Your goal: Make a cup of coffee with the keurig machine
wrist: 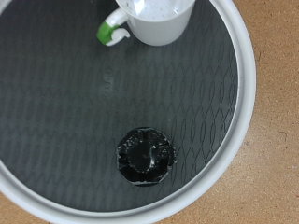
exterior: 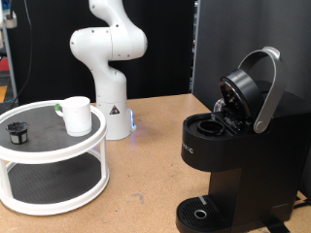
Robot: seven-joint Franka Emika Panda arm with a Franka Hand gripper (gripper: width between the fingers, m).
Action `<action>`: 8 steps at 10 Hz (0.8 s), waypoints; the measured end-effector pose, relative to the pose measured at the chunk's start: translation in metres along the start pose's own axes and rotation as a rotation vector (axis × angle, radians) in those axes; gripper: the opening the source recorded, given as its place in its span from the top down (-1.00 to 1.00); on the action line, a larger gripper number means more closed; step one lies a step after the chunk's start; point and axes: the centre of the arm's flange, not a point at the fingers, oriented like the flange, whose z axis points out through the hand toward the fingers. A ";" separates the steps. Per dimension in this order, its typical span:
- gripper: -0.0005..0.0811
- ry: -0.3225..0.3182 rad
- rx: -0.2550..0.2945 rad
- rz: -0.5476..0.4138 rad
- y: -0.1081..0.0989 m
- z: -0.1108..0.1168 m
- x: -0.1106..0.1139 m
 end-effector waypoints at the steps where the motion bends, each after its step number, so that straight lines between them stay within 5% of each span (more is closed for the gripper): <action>1: -0.98 -0.003 -0.011 -0.002 0.001 0.014 0.001; 8: -0.98 -0.018 -0.069 -0.008 0.000 0.101 0.005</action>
